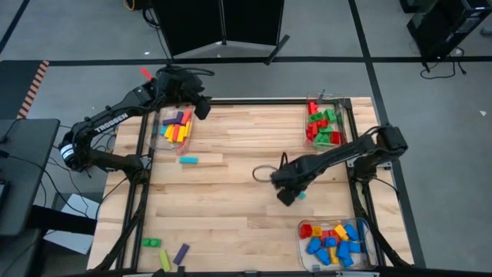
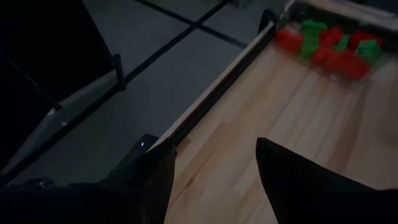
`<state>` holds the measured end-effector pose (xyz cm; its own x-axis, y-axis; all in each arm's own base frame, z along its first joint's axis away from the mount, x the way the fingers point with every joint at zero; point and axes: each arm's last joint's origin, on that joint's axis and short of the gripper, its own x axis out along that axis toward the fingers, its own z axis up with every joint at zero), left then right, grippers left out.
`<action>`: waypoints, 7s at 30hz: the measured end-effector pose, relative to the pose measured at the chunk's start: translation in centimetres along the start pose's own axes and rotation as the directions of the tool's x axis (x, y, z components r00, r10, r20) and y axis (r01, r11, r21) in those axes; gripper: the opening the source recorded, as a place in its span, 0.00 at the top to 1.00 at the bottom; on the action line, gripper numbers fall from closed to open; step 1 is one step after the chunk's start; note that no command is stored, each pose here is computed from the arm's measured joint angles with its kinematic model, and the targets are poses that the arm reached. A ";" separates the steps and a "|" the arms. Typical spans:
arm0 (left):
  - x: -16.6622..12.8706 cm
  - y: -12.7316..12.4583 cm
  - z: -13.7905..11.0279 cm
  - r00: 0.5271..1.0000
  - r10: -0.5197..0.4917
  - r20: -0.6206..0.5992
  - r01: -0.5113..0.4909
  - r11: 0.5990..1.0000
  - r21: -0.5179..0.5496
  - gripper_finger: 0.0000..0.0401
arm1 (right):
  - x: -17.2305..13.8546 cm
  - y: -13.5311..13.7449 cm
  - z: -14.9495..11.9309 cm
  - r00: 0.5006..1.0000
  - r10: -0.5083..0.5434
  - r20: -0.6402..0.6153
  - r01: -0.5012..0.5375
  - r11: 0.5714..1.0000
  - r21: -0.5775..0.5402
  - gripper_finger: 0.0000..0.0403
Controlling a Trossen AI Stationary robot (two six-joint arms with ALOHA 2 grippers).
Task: Sort blocks by size
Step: Put the light blue block into the top left transparent bin, then put the purple block into the top left transparent bin
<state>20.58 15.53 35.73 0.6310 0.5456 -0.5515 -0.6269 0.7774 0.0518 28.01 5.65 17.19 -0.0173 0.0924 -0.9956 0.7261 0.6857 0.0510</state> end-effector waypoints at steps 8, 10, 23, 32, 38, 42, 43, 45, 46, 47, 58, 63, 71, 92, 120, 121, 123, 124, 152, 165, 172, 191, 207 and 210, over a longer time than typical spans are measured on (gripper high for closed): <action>-0.1 0.0 1.4 0.990 0.003 0.141 0.021 0.986 -0.163 0.43 | -5.9 -3.2 2.2 0.935 0.100 0.339 -0.152 0.980 0.130 0.70; -0.1 0.0 1.7 0.985 0.003 0.171 0.026 0.985 -0.168 0.43 | -7.6 -3.9 2.7 0.882 0.142 0.450 -0.222 0.966 0.130 0.70; 0.4 -1.4 2.6 0.923 -0.283 0.260 0.310 0.948 -0.068 0.43 | -16.8 -6.3 6.2 0.285 0.367 0.885 -0.446 0.869 -0.217 0.70; 1.6 -7.5 2.6 0.887 -0.383 0.257 0.317 0.911 0.263 0.43 | -17.5 -8.2 7.8 0.226 0.310 0.923 -0.431 0.882 -0.191 0.70; 2.4 -11.7 2.3 0.929 -0.190 0.319 0.106 0.959 0.261 0.43 | -18.2 -8.8 8.2 0.164 0.298 0.941 -0.397 0.893 -0.214 0.70; 3.4 -14.2 1.7 0.936 -0.084 0.341 0.003 0.973 0.232 0.43 | -18.5 -8.8 8.3 0.136 0.311 0.941 -0.362 0.899 -0.245 0.70; 3.6 -14.8 1.6 0.933 -0.082 0.349 0.003 0.975 0.221 0.43 | -18.6 -8.8 8.3 0.133 0.312 0.941 -0.351 0.902 -0.250 0.70; 3.9 -15.8 1.5 0.924 -0.087 0.373 0.008 0.978 0.207 0.43 | -18.6 -8.8 8.3 0.127 0.312 0.942 -0.334 0.907 -0.255 0.70; 4.1 -16.4 1.4 0.917 -0.085 0.389 0.006 0.980 0.200 0.43 | -18.6 -8.9 8.4 0.126 0.311 0.942 -0.325 0.910 -0.257 0.70; 4.1 -16.8 1.4 0.909 -0.074 0.409 -0.003 0.983 0.186 0.43 | -18.6 -8.9 8.4 0.126 0.309 0.943 -0.318 0.913 -0.257 0.70; 4.1 -17.5 1.5 0.890 0.017 0.455 -0.026 1.000 0.012 0.44 | -19.0 -8.9 8.4 0.095 0.368 0.925 -0.254 0.907 -0.335 0.70; 4.5 -17.8 1.5 0.887 0.013 0.462 -0.018 1.000 0.007 0.46 | -19.2 -8.8 8.5 0.074 0.384 0.920 -0.247 0.901 -0.356 0.70; 6.2 -19.1 2.5 0.890 -0.006 0.456 -0.030 0.997 0.073 0.47 | -18.7 -8.4 8.9 0.092 0.406 0.909 -0.220 0.899 -0.379 0.70; 6.4 -18.8 3.4 0.904 0.026 0.428 -0.085 0.989 0.119 0.83 | -18.7 -8.7 8.8 0.108 0.393 0.913 -0.219 0.905 -0.364 0.68; -2.1 0.2 -2.7 0.916 0.344 -0.206 -0.392 0.875 -0.283 0.84 | -19.4 -12.2 5.8 0.260 0.315 0.913 -0.239 0.937 -0.255 0.39; -2.0 0.8 -3.9 0.904 0.335 -0.264 -0.407 0.863 -0.298 0.84 | -19.3 -12.2 5.9 0.264 0.314 0.912 -0.238 0.937 -0.254 0.39; -1.3 2.0 -6.0 0.884 0.312 -0.350 -0.428 0.840 -0.334 0.84 | -19.3 -12.2 5.9 0.262 0.314 0.913 -0.244 0.936 -0.252 0.38; -0.9 2.5 -6.9 0.879 0.292 -0.377 -0.430 0.828 -0.361 0.84 | -19.3 -12.2 6.0 0.263 0.314 0.912 -0.249 0.936 -0.250 0.38; 2.7 5.5 -14.9 0.799 0.149 -0.582 -0.422 0.829 -0.368 0.29 | -19.0 -12.0 6.3 0.275 0.309 0.910 -0.358 0.912 -0.202 0.40; -1.0 3.5 -9.9 0.850 0.114 -0.514 -0.340 0.864 -0.370 0.31 | -18.6 -11.8 6.1 0.310 0.312 0.898 -0.372 0.909 -0.187 0.41; -5.3 -0.3 -9.3 0.890 0.059 -0.453 -0.297 0.828 -0.476 0.34 | -17.6 -11.3 5.4 0.407 0.316 0.857 -0.338 0.924 -0.180 0.40; -8.9 -16.0 -13.8 0.872 -0.134 -0.470 -0.210 0.766 -0.608 0.34 | -16.5 -8.7 3.2 0.504 0.404 0.763 -0.248 0.914 -0.320 0.41; -11.7 -23.9 -20.1 0.616 -0.317 -0.721 -0.259 0.783 -0.565 0.34 | -16.3 -7.4 2.2 0.511 0.449 0.733 -0.202 0.891 -0.406 0.41; -11.8 -25.1 -21.2 0.540 -0.329 -0.775 -0.266 0.807 -0.528 0.34 | -16.3 -7.4 2.2 0.511 0.449 0.733 -0.200 0.891 -0.407 0.40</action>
<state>19.18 -17.01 23.25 0.1926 -0.2041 -0.9598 -0.9145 0.3173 -0.2510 24.38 -2.54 32.91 0.8214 -0.1740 -0.5432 0.3706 0.8868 0.2763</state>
